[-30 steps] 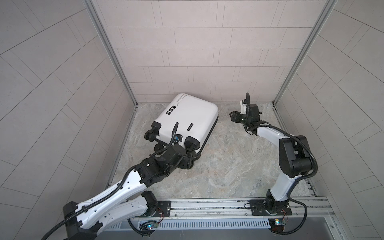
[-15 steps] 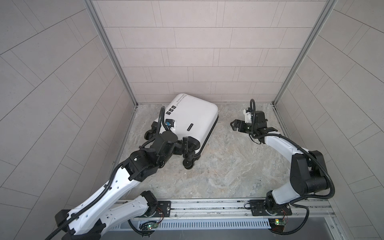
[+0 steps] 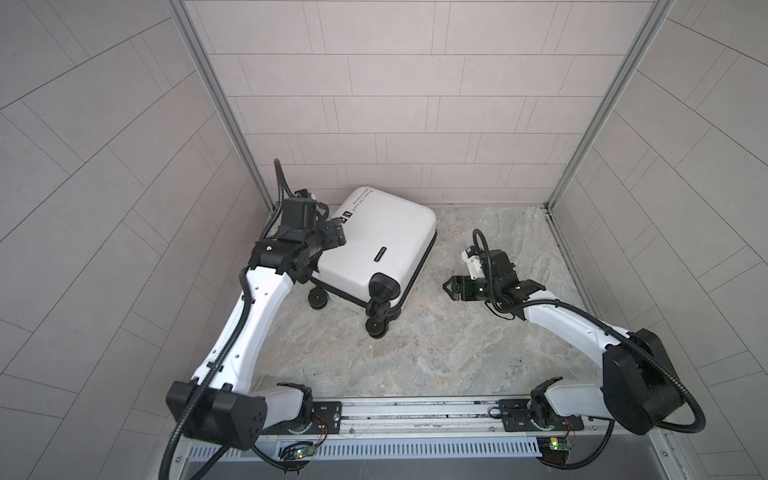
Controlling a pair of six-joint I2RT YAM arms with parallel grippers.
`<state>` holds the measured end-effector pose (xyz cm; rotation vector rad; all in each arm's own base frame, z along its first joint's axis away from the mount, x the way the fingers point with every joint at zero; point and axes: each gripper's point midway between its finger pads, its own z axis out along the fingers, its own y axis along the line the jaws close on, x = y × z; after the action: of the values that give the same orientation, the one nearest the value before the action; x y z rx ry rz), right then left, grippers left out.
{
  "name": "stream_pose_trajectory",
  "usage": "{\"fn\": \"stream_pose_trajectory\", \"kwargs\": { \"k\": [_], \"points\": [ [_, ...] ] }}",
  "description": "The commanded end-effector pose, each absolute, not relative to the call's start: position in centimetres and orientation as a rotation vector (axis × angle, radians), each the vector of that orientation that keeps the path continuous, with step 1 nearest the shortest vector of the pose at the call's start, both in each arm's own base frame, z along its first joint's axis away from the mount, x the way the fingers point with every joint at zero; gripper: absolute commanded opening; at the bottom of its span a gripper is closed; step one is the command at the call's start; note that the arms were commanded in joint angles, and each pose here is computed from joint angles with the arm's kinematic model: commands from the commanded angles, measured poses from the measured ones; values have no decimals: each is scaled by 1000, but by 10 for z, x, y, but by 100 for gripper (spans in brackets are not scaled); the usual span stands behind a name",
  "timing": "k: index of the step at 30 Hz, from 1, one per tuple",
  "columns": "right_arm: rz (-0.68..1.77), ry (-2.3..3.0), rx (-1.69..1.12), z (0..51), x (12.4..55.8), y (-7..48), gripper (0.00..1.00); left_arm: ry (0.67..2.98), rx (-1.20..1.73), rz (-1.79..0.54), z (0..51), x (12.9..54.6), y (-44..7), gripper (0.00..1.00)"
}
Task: Pack the luggage
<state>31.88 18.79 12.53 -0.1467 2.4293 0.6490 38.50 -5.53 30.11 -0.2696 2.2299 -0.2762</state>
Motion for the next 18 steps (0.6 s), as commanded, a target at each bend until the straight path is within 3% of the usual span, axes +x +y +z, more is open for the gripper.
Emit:
{"fn": "stream_pose_trajectory", "kwargs": {
  "k": [1, 8, 18],
  "points": [
    [541, 2400, -201, 131, 308, 199, 82, 2216, -296, -330, 306, 412, -44, 79],
    [578, 2277, -331, 146, 283, 238, 82, 2272, -452, -375, 275, 478, -11, 70],
    [567, 2108, -497, 167, 255, 274, 84, 2474, -463, -389, 212, 543, -15, 64]
  ]
}}
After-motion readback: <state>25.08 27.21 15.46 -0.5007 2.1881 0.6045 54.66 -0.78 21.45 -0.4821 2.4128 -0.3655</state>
